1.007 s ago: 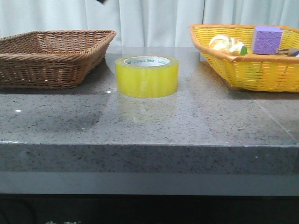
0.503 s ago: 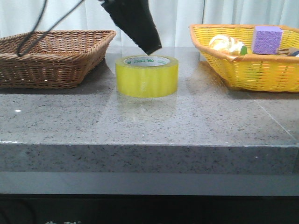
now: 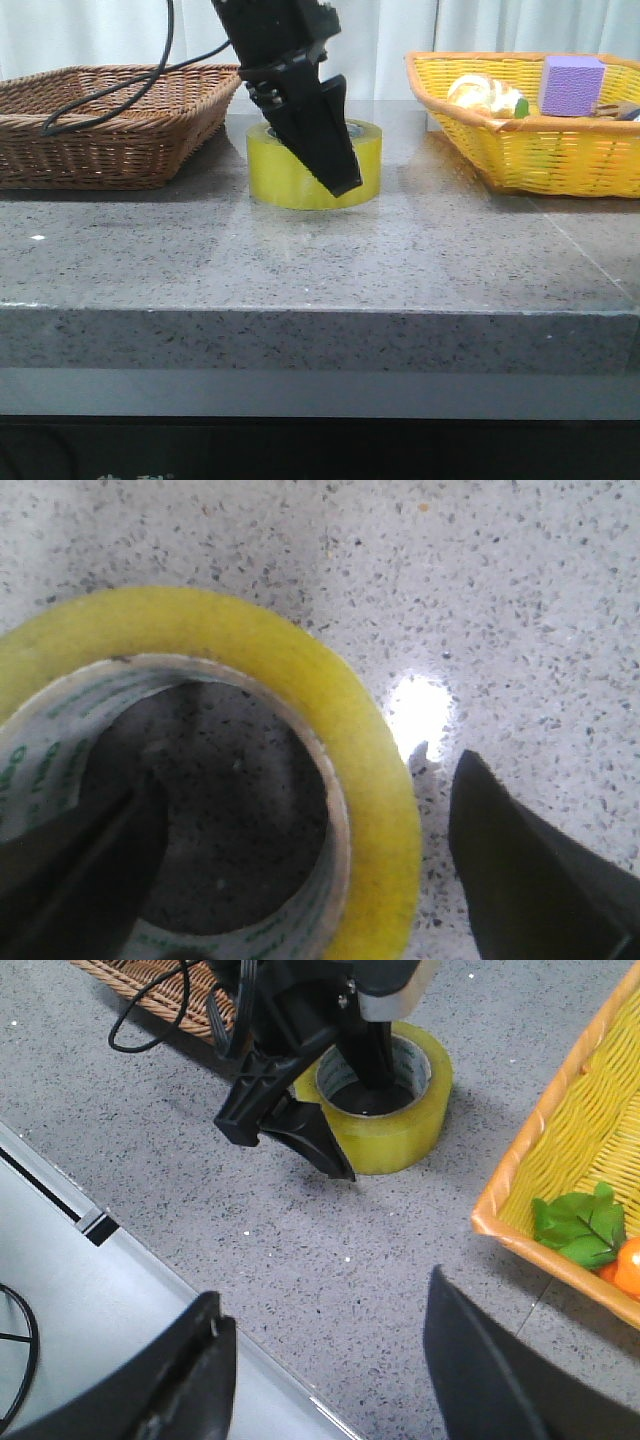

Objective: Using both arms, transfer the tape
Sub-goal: 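Lower the left gripper into the tape roll's hole and grasp it, then lift the tape roll with the left gripper over the brown basket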

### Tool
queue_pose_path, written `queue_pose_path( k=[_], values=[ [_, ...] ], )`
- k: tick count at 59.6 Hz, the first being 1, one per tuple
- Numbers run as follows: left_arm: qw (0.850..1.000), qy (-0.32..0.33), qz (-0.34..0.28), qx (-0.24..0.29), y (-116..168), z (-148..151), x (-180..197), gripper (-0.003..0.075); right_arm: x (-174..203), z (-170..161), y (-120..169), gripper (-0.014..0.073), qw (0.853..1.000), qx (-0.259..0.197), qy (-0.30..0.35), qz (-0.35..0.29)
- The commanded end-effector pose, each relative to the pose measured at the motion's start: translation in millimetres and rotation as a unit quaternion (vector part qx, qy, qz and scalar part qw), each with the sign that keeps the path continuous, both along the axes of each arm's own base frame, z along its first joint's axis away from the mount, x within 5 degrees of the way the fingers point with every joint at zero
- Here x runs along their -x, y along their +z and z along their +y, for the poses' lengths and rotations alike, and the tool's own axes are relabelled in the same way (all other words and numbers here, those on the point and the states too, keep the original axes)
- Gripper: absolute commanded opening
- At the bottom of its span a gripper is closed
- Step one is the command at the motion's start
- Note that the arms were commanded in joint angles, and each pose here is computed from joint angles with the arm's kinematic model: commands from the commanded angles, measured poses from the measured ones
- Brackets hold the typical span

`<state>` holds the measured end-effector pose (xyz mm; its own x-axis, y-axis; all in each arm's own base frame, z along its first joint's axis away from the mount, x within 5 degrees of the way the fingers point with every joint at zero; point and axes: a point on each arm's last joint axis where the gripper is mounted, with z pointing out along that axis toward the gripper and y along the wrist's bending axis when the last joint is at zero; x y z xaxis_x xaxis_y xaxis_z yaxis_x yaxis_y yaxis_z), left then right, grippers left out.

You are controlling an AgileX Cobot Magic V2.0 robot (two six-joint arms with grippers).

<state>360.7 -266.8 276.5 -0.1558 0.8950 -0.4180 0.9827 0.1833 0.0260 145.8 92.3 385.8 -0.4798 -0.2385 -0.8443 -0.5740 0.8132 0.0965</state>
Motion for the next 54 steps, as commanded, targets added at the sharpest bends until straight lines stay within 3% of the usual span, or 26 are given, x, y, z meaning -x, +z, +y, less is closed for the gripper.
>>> queue_pose_path(
  k=[1,14,19,28,33,54],
  values=[
    [0.999,-0.001,-0.029,0.041,29.9,-3.6,6.8,0.0565,-2.2,-0.9,14.2,0.0445,0.999,-0.028,-0.011,-0.039],
    [0.999,-0.003,-0.013,0.030,18.2,-5.5,4.2,0.0555,-2.2,-0.9,14.2,0.0445,0.999,-0.029,-0.011,-0.039],
    [1.000,0.000,-0.011,0.029,18.1,-5.3,4.3,0.0475,-2.2,-0.9,14.2,0.0445,0.999,-0.028,-0.011,-0.039],
    [1.000,-0.002,-0.008,0.026,17.8,-4.8,4.9,0.0233,-2.2,-0.9,14.2,0.0445,0.999,-0.028,-0.011,-0.039],
    [1.000,-0.001,-0.008,0.025,18.2,-4.6,4.9,0.0146,-2.2,-0.9,14.2,0.0445,0.999,-0.028,-0.011,-0.039],
    [0.997,0.052,-0.041,0.034,56.0,-1.5,-0.1,0.0139,-2.2,-0.9,14.2,0.0445,0.999,-0.028,-0.011,-0.039]
  ],
)
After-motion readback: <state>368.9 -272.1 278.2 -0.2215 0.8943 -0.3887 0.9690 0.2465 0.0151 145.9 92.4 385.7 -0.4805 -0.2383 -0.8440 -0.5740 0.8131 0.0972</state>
